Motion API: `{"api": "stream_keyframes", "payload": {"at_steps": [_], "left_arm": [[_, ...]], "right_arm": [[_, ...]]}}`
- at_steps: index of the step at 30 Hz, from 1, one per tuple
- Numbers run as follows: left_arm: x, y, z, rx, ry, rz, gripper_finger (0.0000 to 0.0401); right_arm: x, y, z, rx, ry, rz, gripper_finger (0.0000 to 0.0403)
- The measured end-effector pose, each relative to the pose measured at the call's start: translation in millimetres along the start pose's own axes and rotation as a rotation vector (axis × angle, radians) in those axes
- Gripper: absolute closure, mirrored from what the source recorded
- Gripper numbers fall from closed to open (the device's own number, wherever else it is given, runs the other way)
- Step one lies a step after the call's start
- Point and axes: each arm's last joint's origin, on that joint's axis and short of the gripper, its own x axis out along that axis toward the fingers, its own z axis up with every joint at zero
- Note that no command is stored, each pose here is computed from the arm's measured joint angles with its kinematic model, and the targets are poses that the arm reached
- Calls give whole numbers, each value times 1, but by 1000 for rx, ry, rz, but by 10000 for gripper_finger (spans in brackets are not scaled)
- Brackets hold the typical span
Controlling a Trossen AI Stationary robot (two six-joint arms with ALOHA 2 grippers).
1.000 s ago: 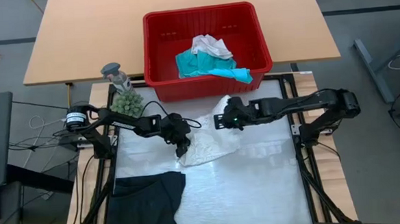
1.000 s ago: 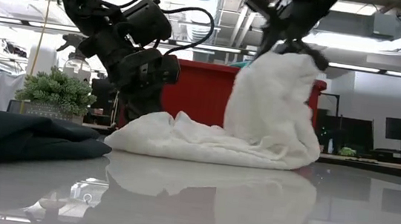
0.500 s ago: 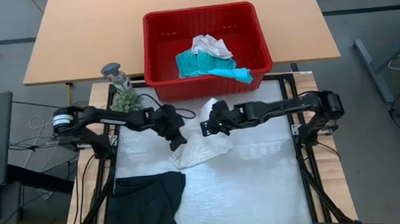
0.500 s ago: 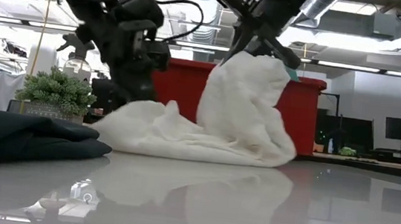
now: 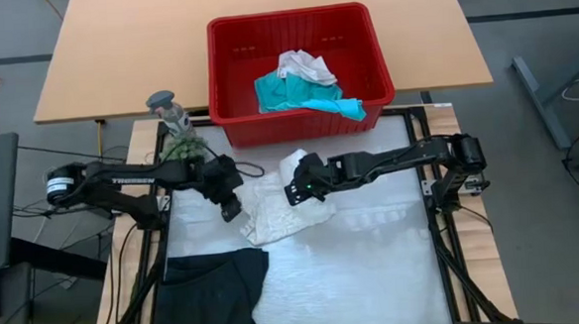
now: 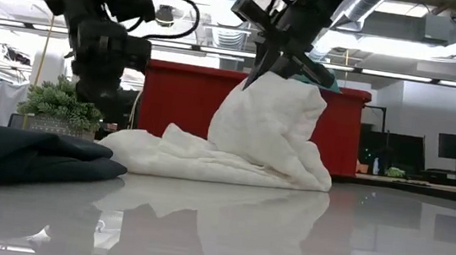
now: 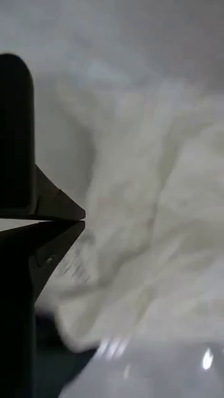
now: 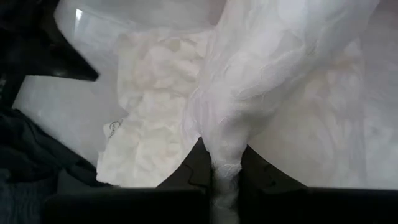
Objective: Fold Laundry from Bin
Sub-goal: Fold the white dress
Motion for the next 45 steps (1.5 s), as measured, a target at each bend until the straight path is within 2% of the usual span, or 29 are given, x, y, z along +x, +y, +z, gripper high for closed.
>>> {"api": "stream_keyframes", "payload": {"at_steps": [3, 5, 11, 20, 27, 33, 38, 42, 45], "left_arm": [[7, -8, 0, 66, -92, 61, 401], [12, -12, -1, 71, -119, 72, 401], [43, -9, -12, 94, -7, 91, 401], [78, -11, -5, 78, -22, -9, 401], [96, -22, 22, 81, -90, -80, 401], [112, -35, 54, 95, -88, -136, 401], [95, -39, 81, 99, -80, -139, 401], [59, -35, 99, 105, -52, -96, 401], [31, -27, 103, 100, 13, -54, 401]], "right_arm": [[0, 0, 0, 1, -4, 0, 346], [0, 0, 0, 1, -3, 0, 346], [0, 1, -2, -15, -2, 4, 346], [-1, -1, -3, -34, 18, -21, 346], [-4, -12, -10, -69, 79, -124, 346], [-11, -11, -5, -96, 70, -125, 346], [-17, -5, 0, -107, 54, -96, 346], [-17, -4, 0, -111, 56, -95, 346], [-17, -3, 1, -132, 50, -82, 346]]}}
